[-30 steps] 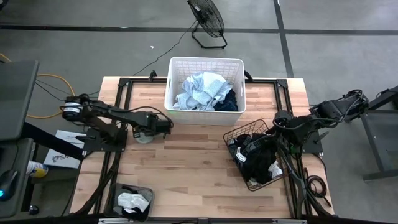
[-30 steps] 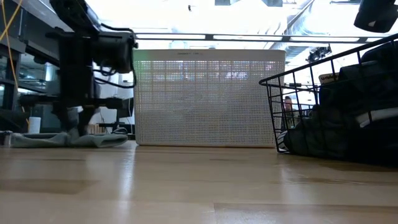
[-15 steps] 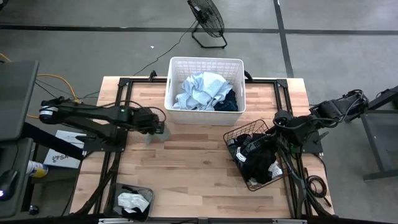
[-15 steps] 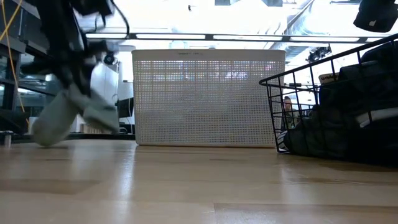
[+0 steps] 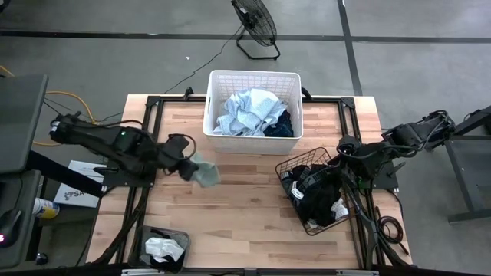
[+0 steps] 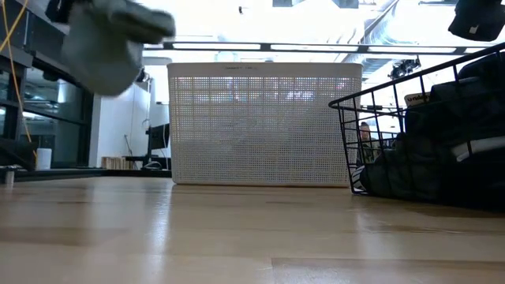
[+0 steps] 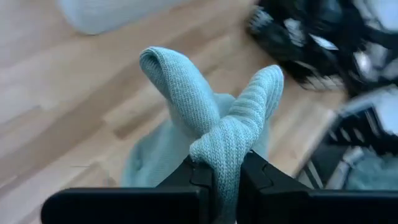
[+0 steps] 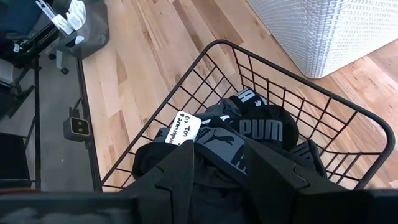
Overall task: Pick & Place Cloths
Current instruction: Put the gray sock into the black bin
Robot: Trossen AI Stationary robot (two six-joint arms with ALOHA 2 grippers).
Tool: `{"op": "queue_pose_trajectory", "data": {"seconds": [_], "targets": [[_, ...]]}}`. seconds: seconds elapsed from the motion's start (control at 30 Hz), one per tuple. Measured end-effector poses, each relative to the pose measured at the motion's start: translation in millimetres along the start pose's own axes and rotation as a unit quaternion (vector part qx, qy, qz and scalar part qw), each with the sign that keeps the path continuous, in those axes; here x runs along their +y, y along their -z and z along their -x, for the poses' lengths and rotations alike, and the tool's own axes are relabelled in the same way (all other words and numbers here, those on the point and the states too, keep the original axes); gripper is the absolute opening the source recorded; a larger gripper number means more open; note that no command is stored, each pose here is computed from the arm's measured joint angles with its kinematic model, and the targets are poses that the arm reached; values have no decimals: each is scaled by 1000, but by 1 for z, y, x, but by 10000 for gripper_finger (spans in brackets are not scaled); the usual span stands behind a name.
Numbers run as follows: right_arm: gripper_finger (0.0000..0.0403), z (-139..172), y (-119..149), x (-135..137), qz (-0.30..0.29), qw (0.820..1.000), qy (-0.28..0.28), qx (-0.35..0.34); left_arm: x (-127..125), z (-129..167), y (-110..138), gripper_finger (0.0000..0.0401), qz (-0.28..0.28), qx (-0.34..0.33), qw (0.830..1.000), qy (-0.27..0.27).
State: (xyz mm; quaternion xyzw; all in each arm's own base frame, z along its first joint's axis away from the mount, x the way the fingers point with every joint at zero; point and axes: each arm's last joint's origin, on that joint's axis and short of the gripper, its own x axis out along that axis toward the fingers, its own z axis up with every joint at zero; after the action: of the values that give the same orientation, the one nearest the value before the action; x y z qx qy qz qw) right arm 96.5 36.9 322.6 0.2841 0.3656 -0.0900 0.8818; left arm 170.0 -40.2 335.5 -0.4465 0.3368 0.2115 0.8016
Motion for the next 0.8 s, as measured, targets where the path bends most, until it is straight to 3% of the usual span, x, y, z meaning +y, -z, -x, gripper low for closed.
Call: {"op": "queue_pose_trajectory", "data": {"seconds": [0.3, 0.47, 0.8], "targets": [[134, 0, 0, 0, 1, 1000, 0, 0, -34, 33, 29, 20, -78, 64, 994, 35], [134, 0, 0, 0, -5, 1000, -1, 1, -43, 36, 56, 20, -84, 79, 992, 47], [134, -1, 0, 1, -1, 1000, -1, 5, -52, 29, 112, 20, -93, 121, 988, 22]]}}
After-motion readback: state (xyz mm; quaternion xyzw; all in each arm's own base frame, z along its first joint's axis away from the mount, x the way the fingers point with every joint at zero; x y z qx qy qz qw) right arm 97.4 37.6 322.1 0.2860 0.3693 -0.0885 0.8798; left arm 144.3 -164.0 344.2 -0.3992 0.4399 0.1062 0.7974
